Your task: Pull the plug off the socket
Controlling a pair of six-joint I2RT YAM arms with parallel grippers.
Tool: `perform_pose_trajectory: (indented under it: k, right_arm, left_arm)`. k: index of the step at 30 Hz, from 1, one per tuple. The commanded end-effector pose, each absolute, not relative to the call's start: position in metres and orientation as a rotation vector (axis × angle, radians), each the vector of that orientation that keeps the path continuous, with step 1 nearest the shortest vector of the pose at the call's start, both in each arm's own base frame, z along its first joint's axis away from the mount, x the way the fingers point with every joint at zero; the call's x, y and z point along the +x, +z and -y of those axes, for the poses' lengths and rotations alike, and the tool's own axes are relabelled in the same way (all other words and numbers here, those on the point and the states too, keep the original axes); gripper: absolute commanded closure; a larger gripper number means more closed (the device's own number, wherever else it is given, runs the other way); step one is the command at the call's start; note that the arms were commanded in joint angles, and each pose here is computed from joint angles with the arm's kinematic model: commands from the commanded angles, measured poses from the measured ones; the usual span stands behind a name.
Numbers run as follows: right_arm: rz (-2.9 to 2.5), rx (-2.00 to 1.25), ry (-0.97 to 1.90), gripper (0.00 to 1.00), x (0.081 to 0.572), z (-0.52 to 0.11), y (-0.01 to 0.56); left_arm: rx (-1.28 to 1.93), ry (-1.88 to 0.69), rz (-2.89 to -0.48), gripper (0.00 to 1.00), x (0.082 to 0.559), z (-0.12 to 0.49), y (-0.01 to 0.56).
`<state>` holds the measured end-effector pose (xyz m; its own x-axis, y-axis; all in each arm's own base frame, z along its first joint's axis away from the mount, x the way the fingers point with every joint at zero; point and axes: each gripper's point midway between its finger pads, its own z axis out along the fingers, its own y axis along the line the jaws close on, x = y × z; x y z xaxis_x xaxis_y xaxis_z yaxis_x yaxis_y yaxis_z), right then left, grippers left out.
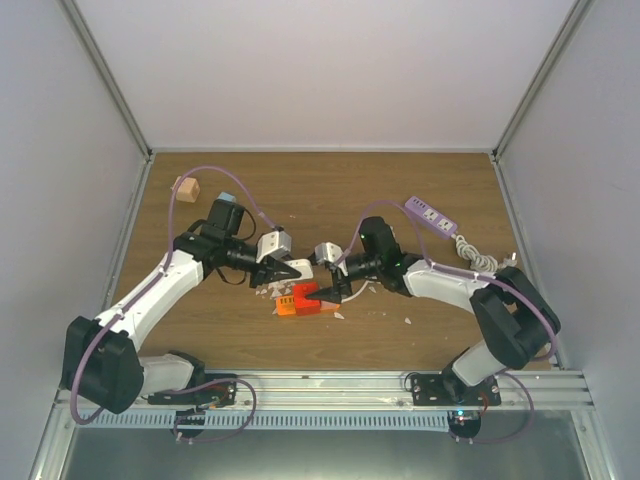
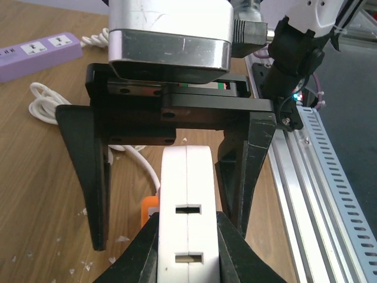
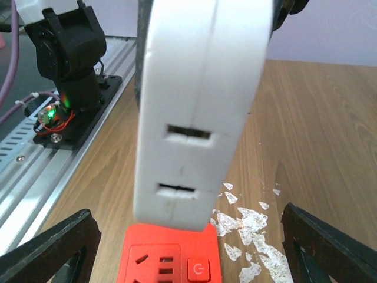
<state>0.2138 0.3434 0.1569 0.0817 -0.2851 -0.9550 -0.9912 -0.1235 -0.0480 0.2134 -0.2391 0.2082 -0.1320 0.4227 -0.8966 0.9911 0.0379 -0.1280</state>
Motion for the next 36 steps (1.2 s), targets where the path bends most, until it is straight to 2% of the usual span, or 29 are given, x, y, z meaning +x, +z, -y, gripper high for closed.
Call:
perform_pose_trajectory:
  k: [1,9,28,36]
  right_arm:
    - [-1.35,-1.536,1.127,0.17,0.212,-0.336,0.171]
    - [-1.387,-1.48,1.208,0.35,0.215,-0.32,0.199]
    - [-1.472,-1.424,1.346,0.59,0.22,-0.334,0.209]
    - [-1.502,-1.414,1.384,0.8,0.223,-0.337,0.207]
  left_arm:
    - [1.429,-1.104,-1.589,1.0,0.217,0.242,0.225]
    - [1.397,-1.124,-1.596,1.0,0.222,0.241,0.227]
    - [1.369,-1.155,-1.613,0.99,0.227,0.243,0.224]
    - [1.356,-1.159,-1.635,0.96,0.23,0.244,0.22]
